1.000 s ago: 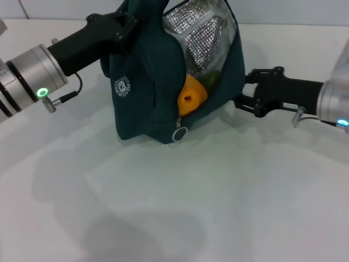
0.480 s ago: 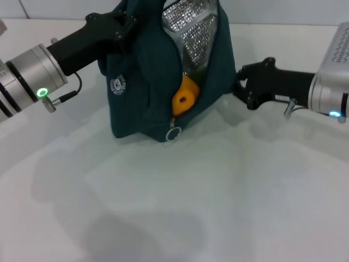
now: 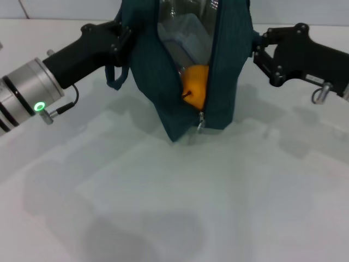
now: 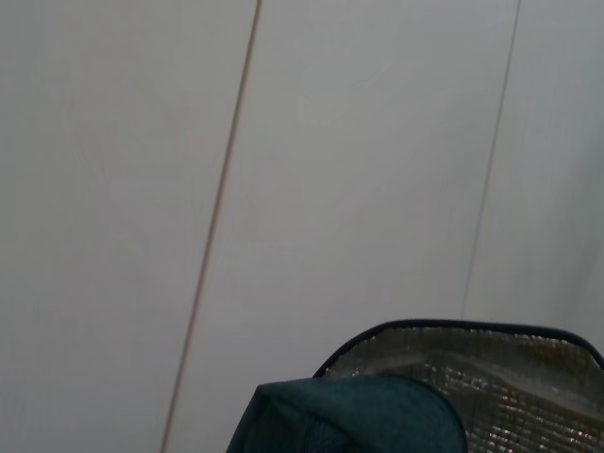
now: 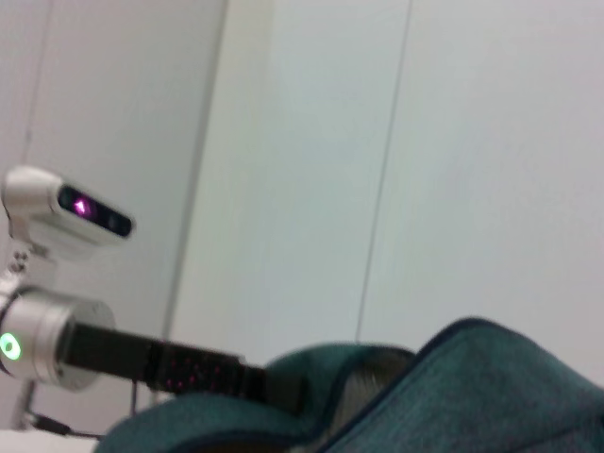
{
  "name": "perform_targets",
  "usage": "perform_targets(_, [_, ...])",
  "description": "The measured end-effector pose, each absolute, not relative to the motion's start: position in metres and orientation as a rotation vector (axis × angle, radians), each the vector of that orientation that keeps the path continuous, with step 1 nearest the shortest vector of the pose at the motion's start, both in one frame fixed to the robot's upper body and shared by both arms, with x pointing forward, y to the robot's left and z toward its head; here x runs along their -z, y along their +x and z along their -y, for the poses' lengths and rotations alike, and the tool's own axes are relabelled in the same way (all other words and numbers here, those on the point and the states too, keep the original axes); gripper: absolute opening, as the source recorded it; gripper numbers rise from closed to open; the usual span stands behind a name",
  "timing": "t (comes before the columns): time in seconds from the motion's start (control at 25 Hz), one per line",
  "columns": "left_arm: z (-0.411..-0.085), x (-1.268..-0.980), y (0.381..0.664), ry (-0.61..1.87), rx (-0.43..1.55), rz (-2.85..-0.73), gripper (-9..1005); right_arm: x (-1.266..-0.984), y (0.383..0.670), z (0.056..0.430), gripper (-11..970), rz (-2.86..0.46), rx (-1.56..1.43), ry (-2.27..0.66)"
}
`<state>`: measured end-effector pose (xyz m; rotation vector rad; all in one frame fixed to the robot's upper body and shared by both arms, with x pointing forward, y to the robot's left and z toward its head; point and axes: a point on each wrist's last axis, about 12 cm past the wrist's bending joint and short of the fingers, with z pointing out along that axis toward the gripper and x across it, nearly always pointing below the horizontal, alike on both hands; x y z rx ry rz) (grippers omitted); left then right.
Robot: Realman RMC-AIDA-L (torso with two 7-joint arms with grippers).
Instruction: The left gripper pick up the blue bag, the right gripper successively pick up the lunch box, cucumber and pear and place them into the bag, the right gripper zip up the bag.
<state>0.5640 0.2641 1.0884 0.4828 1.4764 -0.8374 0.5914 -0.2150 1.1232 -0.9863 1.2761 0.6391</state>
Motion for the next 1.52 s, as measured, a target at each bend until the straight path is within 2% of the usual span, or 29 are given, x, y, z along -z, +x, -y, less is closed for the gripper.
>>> perform_targets(0.32, [-0.267, -1.078, 0.547, 0.469, 0.896, -1.489, 76, -1.143, 0.591, 0.245, 67, -1.357, -0.792, -1.039])
perform_targets(0.52, [-0.268, -1.072, 0.529, 0.531, 0.903, -1.445, 76, -1.145, 0.592, 0.245, 67, -1.373, -0.800, -1.110])
perform_targets(0.76, [-0.254, -1.064, 0.514, 0.620, 0.889, -1.358, 297, -1.143, 0.596, 0.230, 98, -1.375, -0.774, -1.182])
perform_targets(0.84, [-0.253, -1.063, 0.514, 0.607, 0.890, -1.358, 510, -1.141, 0.596, 0.222, 114, -1.374, -0.767, -1.215])
perform_targets(1.28, [-0.254, -1.065, 0.522, 0.521, 0.863, -1.355, 743, -1.140, 0.587, 0.231, 200, -1.367, -0.744, -1.209])
perform_targets(1.52, [-0.251, -1.064, 0.524, 0.528, 0.862, -1.366, 842, -1.142, 0.577, 0.251, 333, -1.352, -0.708, -1.130])
